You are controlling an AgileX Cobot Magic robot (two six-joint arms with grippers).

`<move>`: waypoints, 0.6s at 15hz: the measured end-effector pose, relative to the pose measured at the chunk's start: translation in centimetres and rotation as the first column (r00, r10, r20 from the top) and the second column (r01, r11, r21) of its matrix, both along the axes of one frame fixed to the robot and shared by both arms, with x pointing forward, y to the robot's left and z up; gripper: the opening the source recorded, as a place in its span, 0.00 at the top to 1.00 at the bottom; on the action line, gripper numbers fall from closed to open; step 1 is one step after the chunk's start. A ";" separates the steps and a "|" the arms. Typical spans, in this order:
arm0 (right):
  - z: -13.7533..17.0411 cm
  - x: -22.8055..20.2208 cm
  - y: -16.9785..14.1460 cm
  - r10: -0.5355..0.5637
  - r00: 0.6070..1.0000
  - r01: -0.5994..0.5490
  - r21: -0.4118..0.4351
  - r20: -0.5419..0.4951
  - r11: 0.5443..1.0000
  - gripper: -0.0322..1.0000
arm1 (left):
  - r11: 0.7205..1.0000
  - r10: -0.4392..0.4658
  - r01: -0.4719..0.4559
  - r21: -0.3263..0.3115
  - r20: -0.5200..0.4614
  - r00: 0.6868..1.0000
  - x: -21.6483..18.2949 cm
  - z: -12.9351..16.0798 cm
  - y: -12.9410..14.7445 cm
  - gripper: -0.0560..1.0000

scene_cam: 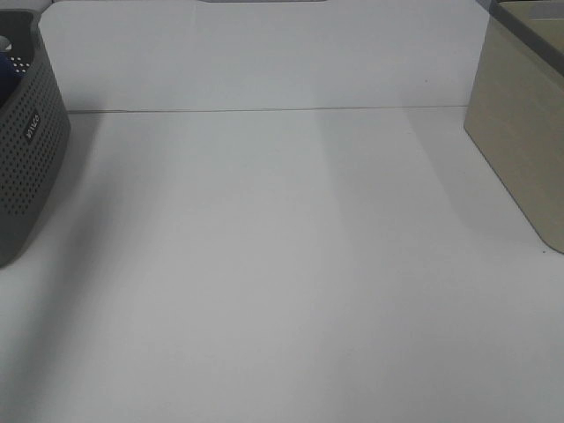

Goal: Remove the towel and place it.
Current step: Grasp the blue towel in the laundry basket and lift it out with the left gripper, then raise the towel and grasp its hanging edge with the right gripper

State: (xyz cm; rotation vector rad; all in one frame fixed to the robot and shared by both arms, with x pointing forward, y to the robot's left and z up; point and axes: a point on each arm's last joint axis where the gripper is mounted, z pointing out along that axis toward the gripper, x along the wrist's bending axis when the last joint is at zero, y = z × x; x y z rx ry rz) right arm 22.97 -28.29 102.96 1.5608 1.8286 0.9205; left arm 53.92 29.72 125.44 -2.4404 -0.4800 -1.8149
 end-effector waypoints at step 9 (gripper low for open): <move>3.7 5.1 4.1 0.467 0.858 -0.499 0.129 0.212 0.857 0.23 | 0.952 -0.307 0.300 0.067 0.215 0.927 -2.5 3.1 -7.0 0.95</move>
